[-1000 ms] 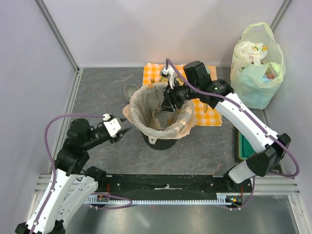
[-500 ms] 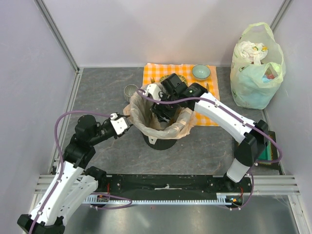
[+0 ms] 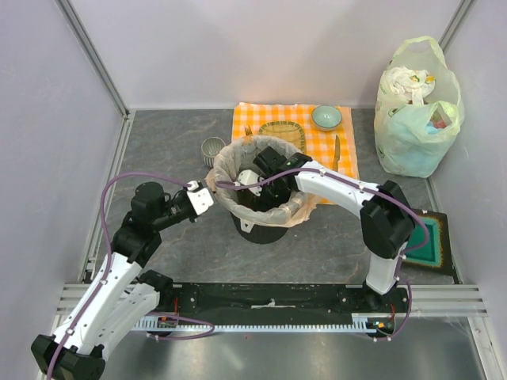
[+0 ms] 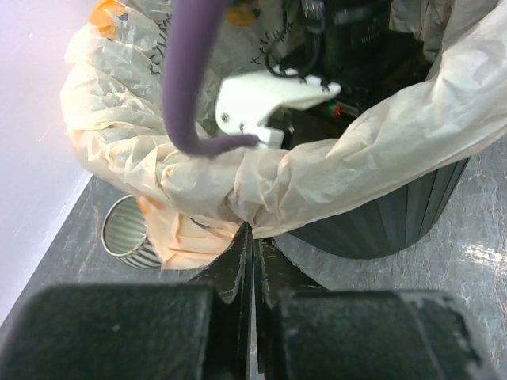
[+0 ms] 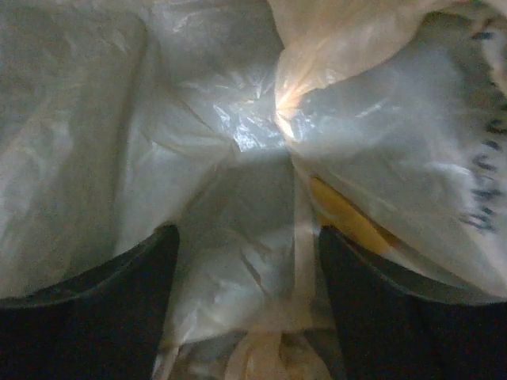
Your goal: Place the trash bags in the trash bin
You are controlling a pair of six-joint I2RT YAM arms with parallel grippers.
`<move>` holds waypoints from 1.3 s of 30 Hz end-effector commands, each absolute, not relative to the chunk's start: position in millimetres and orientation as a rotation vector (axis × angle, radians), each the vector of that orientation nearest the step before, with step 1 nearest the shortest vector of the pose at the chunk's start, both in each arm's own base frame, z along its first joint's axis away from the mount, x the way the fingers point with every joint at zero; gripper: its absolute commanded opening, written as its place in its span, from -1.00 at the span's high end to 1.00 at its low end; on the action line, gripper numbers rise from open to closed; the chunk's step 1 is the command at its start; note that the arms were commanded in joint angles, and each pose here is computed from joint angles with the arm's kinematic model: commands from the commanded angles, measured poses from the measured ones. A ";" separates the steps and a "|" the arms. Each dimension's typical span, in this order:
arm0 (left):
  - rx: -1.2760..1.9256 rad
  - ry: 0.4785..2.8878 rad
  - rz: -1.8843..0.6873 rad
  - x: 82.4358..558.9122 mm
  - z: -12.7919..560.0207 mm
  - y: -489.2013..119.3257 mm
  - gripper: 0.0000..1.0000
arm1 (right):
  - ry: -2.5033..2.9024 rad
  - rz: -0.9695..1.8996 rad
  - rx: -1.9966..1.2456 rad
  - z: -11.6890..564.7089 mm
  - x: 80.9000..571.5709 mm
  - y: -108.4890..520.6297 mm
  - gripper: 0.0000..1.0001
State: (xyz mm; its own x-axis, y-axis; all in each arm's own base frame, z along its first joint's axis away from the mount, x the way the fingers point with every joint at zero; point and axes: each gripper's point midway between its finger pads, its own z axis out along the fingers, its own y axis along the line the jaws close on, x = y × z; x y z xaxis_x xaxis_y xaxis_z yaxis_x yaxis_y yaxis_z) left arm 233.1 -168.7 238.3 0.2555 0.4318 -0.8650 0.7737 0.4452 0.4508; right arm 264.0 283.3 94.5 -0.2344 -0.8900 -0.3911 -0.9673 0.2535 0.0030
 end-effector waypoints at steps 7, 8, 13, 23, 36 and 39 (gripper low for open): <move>1.200 1.324 -0.329 232.7 236.7 -172.8 0.97 | 2.238 0.379 -1.764 49.0 266.5 294.6 -0.96; 1.201 1.324 -0.331 232.3 236.5 -172.7 0.97 | 2.238 0.387 -1.766 47.3 265.7 295.3 -0.96; 1.201 1.331 -0.330 232.2 233.2 -172.1 0.97 | 2.247 0.407 -1.786 37.6 260.5 293.6 -0.96; 1.203 1.336 -0.330 230.2 227.1 -171.2 0.97 | 2.288 0.410 -1.851 7.7 251.6 273.2 -0.96; 1.210 1.350 -0.328 230.4 220.0 -170.1 0.97 | 2.330 0.490 -1.845 1.5 247.9 283.2 -0.96; 1.210 1.352 -0.322 230.2 218.6 -169.3 0.97 | 2.338 0.677 -1.838 11.4 228.6 292.2 -0.96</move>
State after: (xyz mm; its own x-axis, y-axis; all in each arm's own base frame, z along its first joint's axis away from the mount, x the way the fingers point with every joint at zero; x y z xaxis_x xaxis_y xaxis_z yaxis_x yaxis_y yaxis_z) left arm 231.4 -170.9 229.8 0.2725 0.4206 -0.8654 0.7760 0.4356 0.4561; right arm 256.2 294.3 28.4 -0.2213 -0.9050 -0.3632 -0.9741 0.1876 0.1260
